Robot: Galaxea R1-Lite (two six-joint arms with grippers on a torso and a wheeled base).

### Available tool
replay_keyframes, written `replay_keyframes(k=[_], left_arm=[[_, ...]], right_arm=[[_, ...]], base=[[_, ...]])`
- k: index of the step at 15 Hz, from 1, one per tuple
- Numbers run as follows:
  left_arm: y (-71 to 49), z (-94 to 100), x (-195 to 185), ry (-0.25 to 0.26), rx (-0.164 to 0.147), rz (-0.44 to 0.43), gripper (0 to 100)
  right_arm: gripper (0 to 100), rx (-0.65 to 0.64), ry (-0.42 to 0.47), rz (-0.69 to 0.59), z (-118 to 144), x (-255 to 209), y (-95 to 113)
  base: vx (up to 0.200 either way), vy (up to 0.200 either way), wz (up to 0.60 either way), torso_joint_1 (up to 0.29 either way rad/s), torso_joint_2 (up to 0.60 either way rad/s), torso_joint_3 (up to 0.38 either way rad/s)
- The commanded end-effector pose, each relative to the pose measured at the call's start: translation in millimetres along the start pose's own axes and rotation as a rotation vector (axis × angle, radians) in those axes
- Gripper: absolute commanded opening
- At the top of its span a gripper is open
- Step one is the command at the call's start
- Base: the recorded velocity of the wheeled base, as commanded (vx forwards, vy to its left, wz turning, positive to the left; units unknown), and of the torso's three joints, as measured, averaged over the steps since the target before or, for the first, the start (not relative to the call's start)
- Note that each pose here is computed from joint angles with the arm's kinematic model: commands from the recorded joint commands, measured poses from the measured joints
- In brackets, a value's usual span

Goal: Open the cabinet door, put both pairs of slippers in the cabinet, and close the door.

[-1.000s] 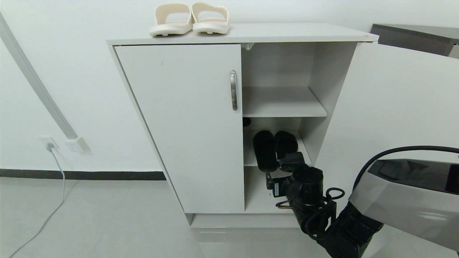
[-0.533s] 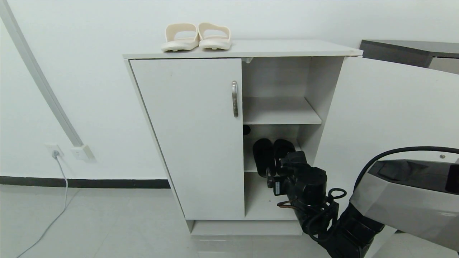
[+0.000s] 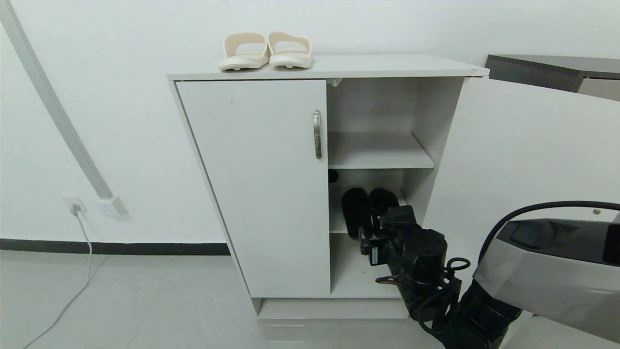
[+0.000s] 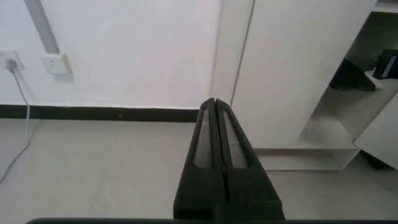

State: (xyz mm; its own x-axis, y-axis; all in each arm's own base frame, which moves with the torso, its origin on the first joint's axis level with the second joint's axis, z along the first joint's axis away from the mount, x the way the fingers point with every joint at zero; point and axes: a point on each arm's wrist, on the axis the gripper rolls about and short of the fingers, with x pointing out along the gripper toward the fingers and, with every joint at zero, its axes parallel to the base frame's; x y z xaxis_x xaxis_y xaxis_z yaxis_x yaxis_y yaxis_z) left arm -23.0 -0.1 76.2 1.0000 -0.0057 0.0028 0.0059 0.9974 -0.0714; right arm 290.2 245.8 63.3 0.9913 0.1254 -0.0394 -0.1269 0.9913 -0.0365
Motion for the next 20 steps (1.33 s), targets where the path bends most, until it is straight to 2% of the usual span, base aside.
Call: replay_keyframes(k=[1, 16, 20], left_arm=[[0.0, 0.1, 0.1, 0.001, 0.001, 0.0, 0], [0.0, -0.3, 0.2, 0.003, -0.001, 0.0, 0], [0.0, 0.1, 0.1, 0.001, 0.002, 0.0, 0]], right_arm=[[100, 0.0, -0.001, 0.002, -0.1, -0.6, 0.8], [100, -0.012, -0.015, 0.008, -7.6, -1.5, 3.1], [100, -0.016, -0.029, 0.022, -10.0, -2.3, 0.8]], base=[[0.0, 0.2, 0.0, 0.002, 0.0, 0.002], [0.0, 0.2, 0.0, 0.003, 0.0, 0.002], [0.0, 0.0, 0.0, 0.0, 0.0, 0.0]])
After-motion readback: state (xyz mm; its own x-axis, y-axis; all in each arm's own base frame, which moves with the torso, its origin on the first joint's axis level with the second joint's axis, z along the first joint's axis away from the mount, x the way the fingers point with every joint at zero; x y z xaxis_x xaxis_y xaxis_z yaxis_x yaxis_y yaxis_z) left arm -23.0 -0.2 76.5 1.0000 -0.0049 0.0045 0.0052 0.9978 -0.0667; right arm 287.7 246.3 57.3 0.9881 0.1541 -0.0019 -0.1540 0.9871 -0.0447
